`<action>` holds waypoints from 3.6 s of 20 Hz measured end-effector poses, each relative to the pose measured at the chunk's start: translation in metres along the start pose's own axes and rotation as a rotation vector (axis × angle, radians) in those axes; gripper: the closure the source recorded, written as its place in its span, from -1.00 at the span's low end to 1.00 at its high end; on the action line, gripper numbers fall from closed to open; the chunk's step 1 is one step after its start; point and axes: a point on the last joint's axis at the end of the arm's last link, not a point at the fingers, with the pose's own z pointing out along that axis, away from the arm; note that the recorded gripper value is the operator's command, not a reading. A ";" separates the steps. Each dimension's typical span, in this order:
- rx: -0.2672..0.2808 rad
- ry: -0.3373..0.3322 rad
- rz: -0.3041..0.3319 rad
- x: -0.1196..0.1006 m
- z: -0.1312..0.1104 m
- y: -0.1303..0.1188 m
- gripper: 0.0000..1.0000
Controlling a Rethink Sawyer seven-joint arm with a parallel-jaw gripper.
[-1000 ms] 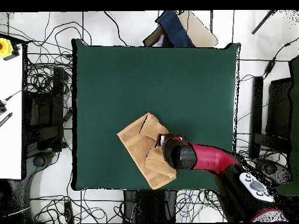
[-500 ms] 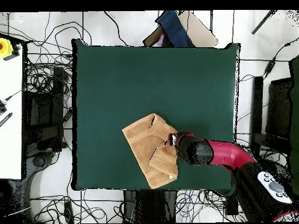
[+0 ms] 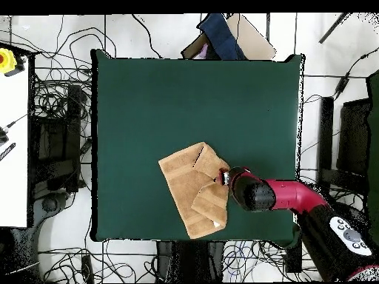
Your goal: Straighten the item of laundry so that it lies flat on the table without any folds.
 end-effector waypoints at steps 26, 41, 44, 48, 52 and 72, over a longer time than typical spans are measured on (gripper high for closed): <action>0.000 0.012 -0.187 -0.047 -0.019 0.157 -1.00; 0.127 0.051 -0.212 0.032 0.011 0.143 -1.00; 0.147 0.083 -0.213 0.046 0.005 0.141 -1.00; 0.169 0.119 -0.208 0.064 -0.005 0.137 -1.00; 0.200 0.136 -0.199 0.077 -0.023 0.127 -1.00; 0.241 0.023 -0.258 0.157 0.004 0.102 -1.00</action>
